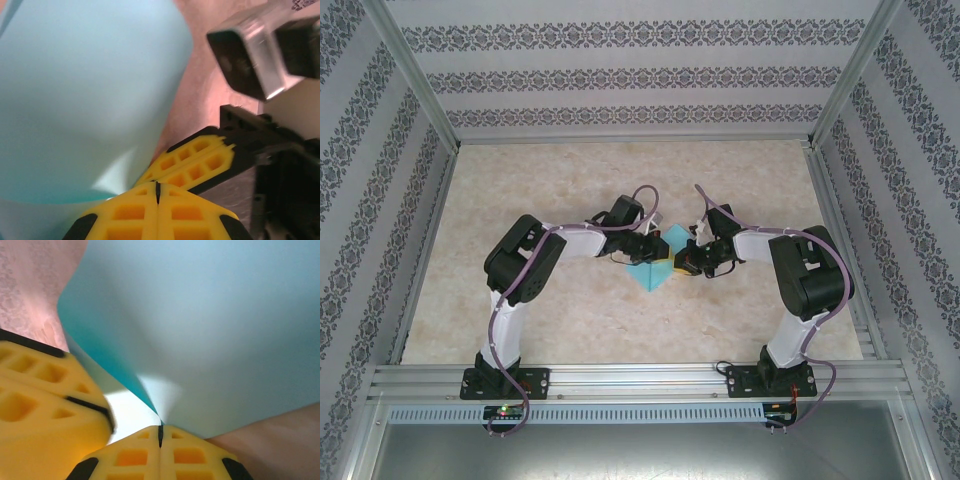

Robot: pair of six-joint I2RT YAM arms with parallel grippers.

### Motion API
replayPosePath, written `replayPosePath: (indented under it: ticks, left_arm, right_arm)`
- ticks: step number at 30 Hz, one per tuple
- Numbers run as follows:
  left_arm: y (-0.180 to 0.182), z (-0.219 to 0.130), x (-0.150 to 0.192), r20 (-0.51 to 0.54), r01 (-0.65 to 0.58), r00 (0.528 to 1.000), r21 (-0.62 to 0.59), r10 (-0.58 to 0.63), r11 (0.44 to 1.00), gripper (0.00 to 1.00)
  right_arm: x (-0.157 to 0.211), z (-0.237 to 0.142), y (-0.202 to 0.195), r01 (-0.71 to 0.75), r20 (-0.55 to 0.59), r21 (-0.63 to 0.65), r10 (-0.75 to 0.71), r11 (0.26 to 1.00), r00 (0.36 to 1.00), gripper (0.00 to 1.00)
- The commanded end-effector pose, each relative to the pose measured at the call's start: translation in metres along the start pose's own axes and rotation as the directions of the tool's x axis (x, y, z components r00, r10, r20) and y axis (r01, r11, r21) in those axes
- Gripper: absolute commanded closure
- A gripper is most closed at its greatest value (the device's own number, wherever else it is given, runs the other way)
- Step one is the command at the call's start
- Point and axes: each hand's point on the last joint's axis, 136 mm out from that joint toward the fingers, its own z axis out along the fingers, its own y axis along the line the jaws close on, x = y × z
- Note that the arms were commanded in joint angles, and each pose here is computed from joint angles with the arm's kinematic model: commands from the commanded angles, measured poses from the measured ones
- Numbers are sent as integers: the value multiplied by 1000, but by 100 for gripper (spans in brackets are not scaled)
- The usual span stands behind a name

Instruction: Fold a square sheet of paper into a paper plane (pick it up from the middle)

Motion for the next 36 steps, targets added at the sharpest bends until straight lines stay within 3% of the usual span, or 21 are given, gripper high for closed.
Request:
replayPosePath:
  ticks: [1, 12, 20, 36]
  left_arm:
    - [-8, -19, -16, 13, -68, 998, -47, 69, 997, 100]
    - [15, -17, -34, -98, -145, 987, -176, 129, 974, 100]
    - [31, -10, -31, -197, -186, 970, -207, 145, 960, 100]
    - [56, -6, -22, -258, -187, 959, -271, 116, 944, 100]
  right_arm:
    - [3, 4, -1, 31, -23, 25, -31, 999, 999, 100]
    - [2, 2, 3, 50, -19, 27, -50, 998, 999, 100]
    - [4, 1, 2, 53, -19, 35, -52, 998, 998, 100]
    - [-1, -9, 3, 80, 4, 91, -80, 993, 997, 100]
